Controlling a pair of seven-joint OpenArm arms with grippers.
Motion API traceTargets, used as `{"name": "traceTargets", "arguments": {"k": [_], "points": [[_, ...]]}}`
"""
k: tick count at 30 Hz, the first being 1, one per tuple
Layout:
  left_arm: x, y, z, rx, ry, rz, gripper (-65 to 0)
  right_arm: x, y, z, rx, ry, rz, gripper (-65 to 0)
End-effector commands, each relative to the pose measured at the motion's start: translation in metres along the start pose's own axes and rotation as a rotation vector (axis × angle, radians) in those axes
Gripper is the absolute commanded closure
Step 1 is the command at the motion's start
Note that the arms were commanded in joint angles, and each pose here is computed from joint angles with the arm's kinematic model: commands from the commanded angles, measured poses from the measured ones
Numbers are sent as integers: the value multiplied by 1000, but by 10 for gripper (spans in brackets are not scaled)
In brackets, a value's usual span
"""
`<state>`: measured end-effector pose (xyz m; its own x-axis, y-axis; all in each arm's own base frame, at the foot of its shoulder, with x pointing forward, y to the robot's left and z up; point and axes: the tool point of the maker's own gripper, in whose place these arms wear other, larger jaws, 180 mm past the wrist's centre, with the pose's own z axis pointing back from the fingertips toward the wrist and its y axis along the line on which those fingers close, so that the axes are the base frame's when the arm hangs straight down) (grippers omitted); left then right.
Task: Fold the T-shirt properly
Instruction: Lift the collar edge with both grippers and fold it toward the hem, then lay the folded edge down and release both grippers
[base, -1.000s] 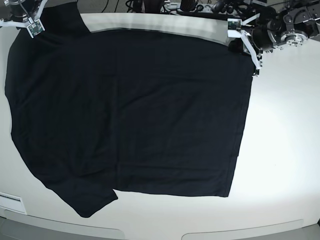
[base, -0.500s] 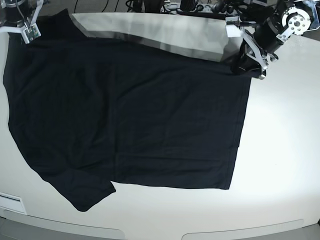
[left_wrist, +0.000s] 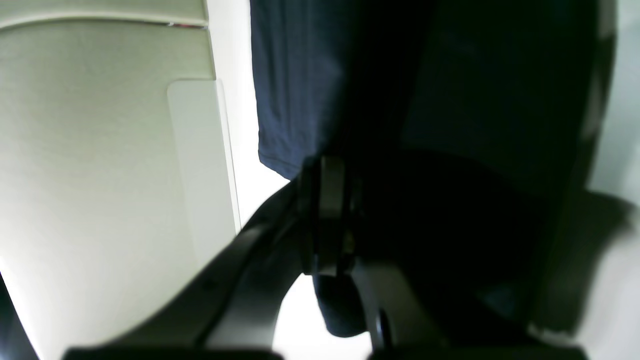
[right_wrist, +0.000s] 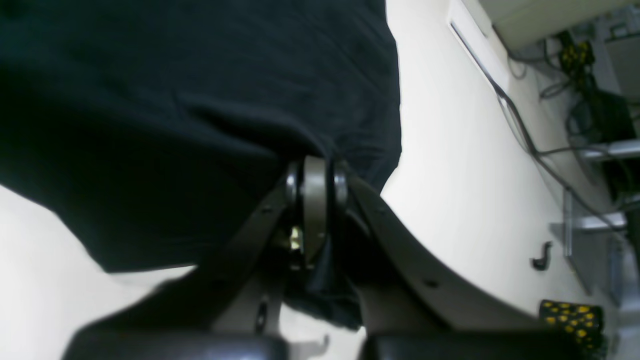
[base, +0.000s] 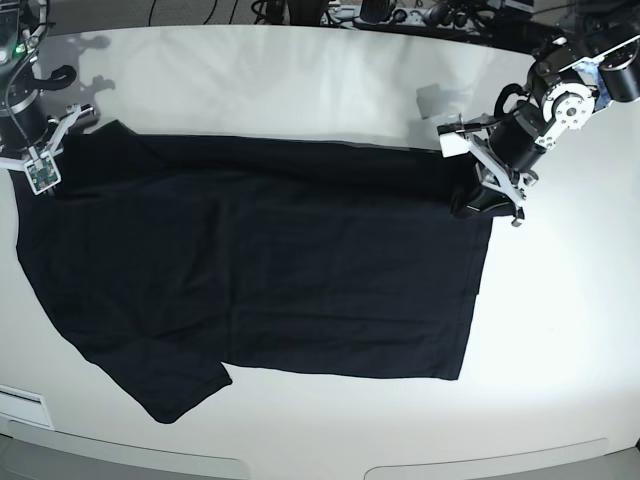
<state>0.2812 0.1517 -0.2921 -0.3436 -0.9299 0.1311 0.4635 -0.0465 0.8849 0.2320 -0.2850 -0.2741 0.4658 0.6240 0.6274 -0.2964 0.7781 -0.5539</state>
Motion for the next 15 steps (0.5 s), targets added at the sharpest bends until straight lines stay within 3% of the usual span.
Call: {"name": "traceTargets", "arguments": {"k": [1, 5, 8, 15], "points": [[-9, 13, -2, 41, 15, 5, 0, 7, -14, -3, -31, -29, 18, 0], [-20, 3, -14, 29, 48, 35, 0, 0, -20, -19, 3, -21, -32, 0], [-15, -2, -21, 28, 19, 51, 0, 2, -25, -28, 13, -39, -78, 0], [-19, 6, -39, 57, 35, 89, 0, -5, -37, -47, 15, -43, -181, 0]]}}
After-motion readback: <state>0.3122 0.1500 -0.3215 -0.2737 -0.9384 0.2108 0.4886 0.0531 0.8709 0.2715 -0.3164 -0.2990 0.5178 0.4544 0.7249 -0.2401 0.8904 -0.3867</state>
